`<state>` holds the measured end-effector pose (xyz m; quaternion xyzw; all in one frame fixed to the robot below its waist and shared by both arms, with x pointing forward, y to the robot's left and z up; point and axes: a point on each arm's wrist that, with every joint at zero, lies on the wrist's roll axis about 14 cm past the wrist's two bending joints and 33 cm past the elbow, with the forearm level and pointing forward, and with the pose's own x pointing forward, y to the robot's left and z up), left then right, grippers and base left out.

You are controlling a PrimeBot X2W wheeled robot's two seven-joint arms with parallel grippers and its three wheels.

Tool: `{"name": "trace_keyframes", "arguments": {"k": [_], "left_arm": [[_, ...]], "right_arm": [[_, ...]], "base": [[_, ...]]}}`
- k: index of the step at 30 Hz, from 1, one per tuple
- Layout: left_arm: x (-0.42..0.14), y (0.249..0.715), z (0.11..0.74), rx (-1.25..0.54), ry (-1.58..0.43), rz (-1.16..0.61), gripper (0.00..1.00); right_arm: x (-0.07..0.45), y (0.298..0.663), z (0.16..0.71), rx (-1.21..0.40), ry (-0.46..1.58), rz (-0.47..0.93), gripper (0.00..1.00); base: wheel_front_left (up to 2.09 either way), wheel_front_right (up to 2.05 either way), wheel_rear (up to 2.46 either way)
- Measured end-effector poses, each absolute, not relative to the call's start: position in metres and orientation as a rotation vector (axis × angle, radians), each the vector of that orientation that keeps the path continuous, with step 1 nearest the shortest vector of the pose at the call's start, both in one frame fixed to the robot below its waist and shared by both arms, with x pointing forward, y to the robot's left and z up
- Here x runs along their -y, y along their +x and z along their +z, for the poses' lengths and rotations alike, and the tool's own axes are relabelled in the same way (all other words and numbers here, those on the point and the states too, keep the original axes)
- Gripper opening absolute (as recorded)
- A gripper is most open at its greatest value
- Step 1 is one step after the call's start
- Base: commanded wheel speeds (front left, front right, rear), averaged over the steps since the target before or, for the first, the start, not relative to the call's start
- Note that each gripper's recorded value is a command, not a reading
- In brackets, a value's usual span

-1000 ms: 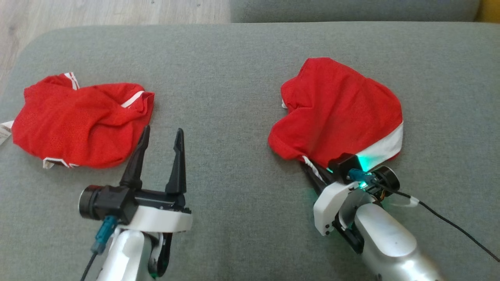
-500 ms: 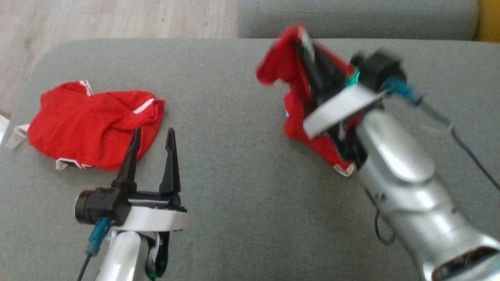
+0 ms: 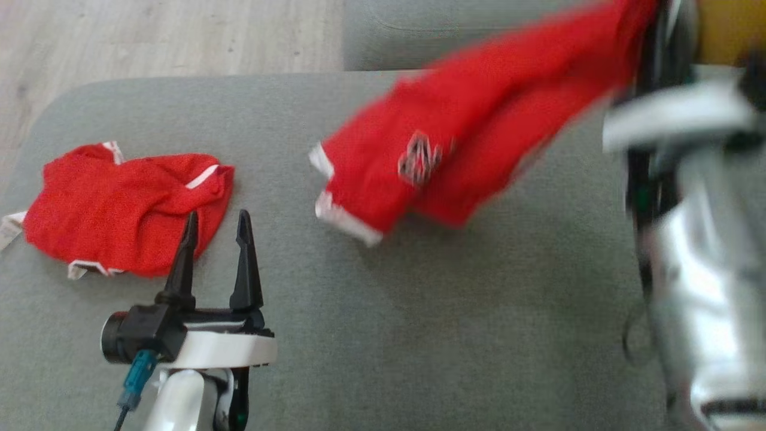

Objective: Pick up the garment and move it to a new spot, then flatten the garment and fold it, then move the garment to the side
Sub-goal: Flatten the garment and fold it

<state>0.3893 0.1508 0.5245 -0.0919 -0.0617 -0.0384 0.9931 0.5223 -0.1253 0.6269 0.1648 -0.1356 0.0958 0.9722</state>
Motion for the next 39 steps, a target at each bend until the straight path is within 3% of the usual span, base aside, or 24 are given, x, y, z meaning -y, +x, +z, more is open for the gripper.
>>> {"name": "trace_keyframes", "arguments": {"k": [4, 5, 6, 9, 14, 23, 30, 39], "left_arm": [[-0.138, 0.396, 0.520, 0.108, -0.191, -0.115, 1.00], [-0.135, 0.397, 0.518, 0.104, -0.192, -0.124, 1.00], [-0.132, 0.399, 0.517, 0.100, -0.194, -0.132, 1.00], [-0.123, 0.404, 0.515, 0.094, -0.197, -0.157, 1.00], [-0.113, 0.410, 0.517, 0.098, -0.201, -0.187, 1.00], [-0.100, 0.415, 0.520, 0.107, -0.207, -0.229, 1.00], [-0.100, 0.412, 0.523, 0.114, -0.206, -0.232, 1.00], [-0.110, 0.407, 0.516, 0.096, -0.200, -0.205, 1.00]], "right_arm": [[0.197, 0.481, 0.486, -0.082, 0.277, -0.047, 0.00], [0.214, 0.467, 0.460, -0.153, 0.273, -0.107, 0.22], [0.231, 0.453, 0.442, -0.200, 0.270, -0.163, 1.00], [0.256, 0.437, 0.430, -0.229, 0.244, -0.237, 1.00], [0.257, 0.447, 0.454, -0.151, 0.191, -0.217, 1.00], [0.185, 0.449, 0.513, 0.055, 0.134, 0.047, 1.00], [0.143, 0.402, 0.474, -0.042, 0.170, 0.156, 1.00], [0.090, 0.408, 0.475, -0.044, 0.109, 0.327, 1.00]], "base": [[0.00, 0.00, 0.00], [0.00, 0.00, 0.00], [0.00, 0.00, 0.00], [0.00, 0.00, 0.00], [0.00, 0.00, 0.00], [0.00, 0.00, 0.00], [0.00, 0.00, 0.00], [0.00, 0.00, 0.00]]}}
